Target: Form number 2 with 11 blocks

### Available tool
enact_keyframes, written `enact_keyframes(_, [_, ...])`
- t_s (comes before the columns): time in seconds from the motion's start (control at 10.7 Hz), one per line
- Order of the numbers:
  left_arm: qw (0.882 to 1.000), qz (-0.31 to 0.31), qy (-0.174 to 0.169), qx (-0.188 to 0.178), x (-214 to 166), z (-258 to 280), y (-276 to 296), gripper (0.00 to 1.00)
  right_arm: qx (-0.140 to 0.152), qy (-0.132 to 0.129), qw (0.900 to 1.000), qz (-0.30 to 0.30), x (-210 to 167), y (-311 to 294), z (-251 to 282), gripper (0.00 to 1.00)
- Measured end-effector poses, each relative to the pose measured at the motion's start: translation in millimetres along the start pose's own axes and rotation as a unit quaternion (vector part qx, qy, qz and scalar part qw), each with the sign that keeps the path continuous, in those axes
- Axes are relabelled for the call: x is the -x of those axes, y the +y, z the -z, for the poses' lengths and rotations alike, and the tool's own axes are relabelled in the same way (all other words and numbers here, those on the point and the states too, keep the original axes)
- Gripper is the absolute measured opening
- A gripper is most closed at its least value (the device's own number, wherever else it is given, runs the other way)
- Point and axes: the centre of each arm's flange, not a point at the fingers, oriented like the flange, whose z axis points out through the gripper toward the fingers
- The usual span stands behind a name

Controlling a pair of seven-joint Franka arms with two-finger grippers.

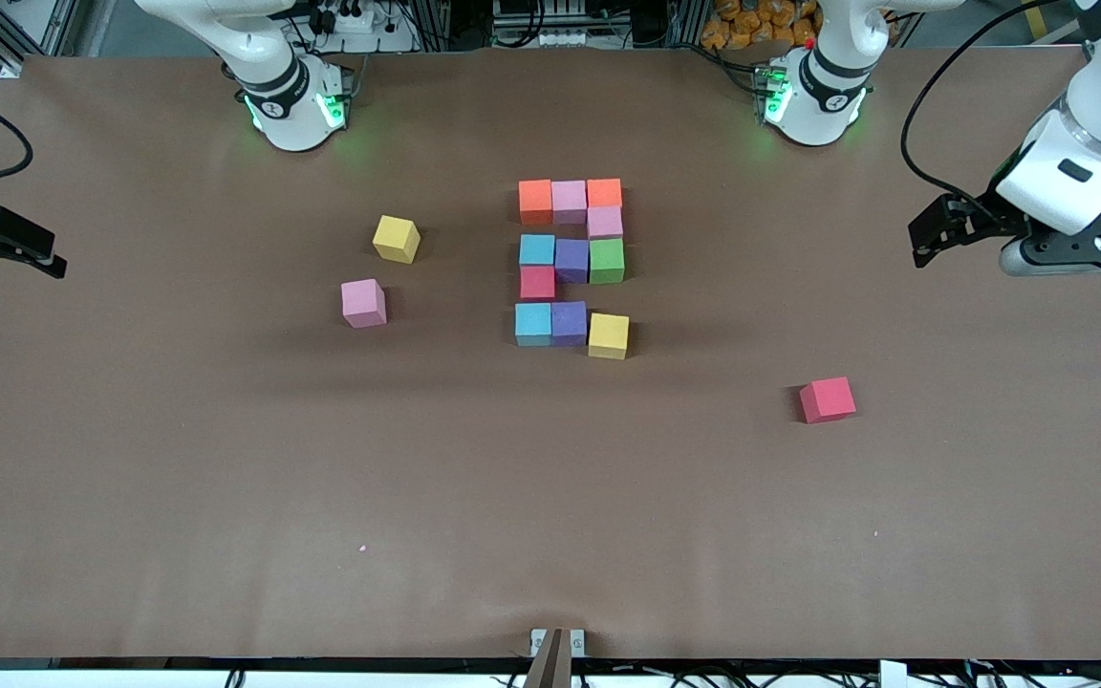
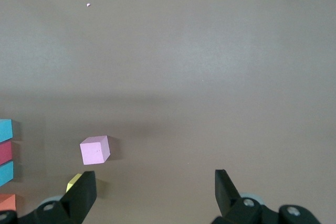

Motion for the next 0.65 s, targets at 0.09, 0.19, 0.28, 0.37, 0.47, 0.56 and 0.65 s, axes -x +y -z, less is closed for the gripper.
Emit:
enact_keyframes(0.09, [1.0, -0.001, -0.008, 0.002, 3.4, 0.0, 0.9, 1.0, 0.0, -0.001, 1.0, 0.0, -0.8, -0.4, -1.6, 1.0])
enact_keyframes(0.19, [1.0, 0.001, -0.016, 0.011, 5.6, -0.4, 0.5, 1.0, 0.0, -0.003, 1.0, 0.001, -1.6, -0.6, -3.0, 1.0])
enact_keyframes(0.28, [0.999, 0.008, -0.024, 0.021, 6.2, -1.6, -3.8, 1.0, 0.0, -0.003, 1.0, 0.001, -1.9, -0.6, -3.5, 1.0])
enact_keyframes(0.37, [0.999, 0.012, -0.03, 0.027, 6.6, -2.6, -8.3, 1.0, 0.0, -0.003, 1.0, 0.001, -1.9, -0.7, -3.5, 1.0])
enact_keyframes(0.47, [0.999, 0.013, -0.034, 0.029, 7.2, -2.8, -9.1, 1.0, 0.0, -0.003, 1.0, 0.001, -1.9, -0.8, -3.5, 1.0])
enact_keyframes(0.56, [0.999, 0.01, -0.036, 0.029, 9.1, -1.8, -5.6, 1.0, 0.0, -0.003, 1.0, 0.001, -1.9, -0.8, -3.5, 1.0])
enact_keyframes(0.65, [0.999, 0.005, -0.037, 0.029, 11.2, 0.8, -0.9, 1.0, 0.0, -0.003, 1.0, 0.001, -1.9, -0.7, -3.5, 1.0])
